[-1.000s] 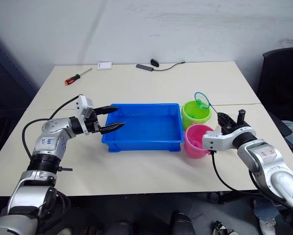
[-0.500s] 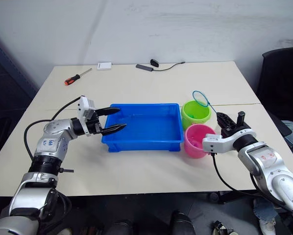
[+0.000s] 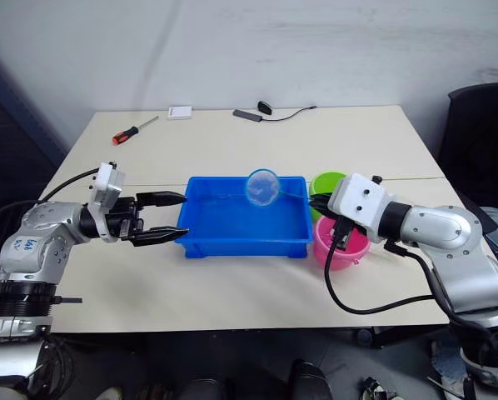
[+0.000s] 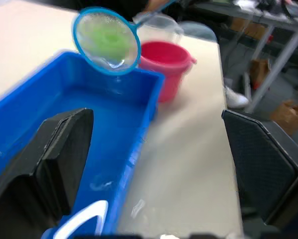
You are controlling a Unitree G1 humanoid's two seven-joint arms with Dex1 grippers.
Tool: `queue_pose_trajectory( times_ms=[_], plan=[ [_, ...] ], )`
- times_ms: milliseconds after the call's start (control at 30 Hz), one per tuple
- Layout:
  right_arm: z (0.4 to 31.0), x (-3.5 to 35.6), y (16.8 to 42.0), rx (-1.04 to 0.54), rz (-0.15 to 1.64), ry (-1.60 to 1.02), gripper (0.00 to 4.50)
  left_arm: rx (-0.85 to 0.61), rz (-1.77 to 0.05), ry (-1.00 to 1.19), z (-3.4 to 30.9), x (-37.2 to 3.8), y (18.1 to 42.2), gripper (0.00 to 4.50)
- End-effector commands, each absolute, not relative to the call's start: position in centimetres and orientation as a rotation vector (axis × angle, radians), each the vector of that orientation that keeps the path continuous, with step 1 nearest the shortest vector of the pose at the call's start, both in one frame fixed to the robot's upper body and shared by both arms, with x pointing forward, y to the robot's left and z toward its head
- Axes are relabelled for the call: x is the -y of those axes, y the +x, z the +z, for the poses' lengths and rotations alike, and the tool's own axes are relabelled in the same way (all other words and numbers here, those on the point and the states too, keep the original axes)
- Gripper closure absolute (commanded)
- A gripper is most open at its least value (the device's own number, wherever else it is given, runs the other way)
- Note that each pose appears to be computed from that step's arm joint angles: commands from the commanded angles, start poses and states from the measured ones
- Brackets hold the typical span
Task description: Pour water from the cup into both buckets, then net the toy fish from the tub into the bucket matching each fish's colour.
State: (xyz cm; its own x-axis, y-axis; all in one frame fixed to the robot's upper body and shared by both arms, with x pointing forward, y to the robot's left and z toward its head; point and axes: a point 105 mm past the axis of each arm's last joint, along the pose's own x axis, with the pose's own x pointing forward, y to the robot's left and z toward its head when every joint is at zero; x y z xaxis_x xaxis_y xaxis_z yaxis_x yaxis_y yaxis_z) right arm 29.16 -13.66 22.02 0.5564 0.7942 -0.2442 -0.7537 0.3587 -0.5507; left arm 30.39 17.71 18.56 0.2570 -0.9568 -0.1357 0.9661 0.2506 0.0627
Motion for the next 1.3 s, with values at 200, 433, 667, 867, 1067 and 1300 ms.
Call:
queue_pose_trajectory(
  times_ms=[200,433,667,867,1067,1300],
  plan=[
    [18.1,9.4,24.8,-0.188,1.429,-0.404,4.5,-0.132,-1.446,0.213,18.7,-16.9,26.6,0.03],
    [13.8,7.2,25.8,-0.256,1.43,-0.432,4.5,-0.195,-1.49,0.242,15.2,-15.9,25.7,0.03],
    [9.7,4.5,27.6,-0.281,1.425,-0.476,4.5,-0.263,-1.528,0.274,12.2,-14.7,25.6,0.03],
    [8.3,3.7,29.1,-0.274,1.412,-0.506,4.5,-0.304,-1.493,0.278,10.3,-14.4,25.9,0.03],
    [7.7,4.2,29.8,-0.264,1.393,-0.531,3.59,-0.331,-1.446,0.291,9.8,-14.5,26.2,0.0],
    [7.8,5.6,29.9,-0.28,1.362,-0.591,2.21,-0.324,-1.36,0.293,9.7,-14.4,26.8,0.0]
  ],
)
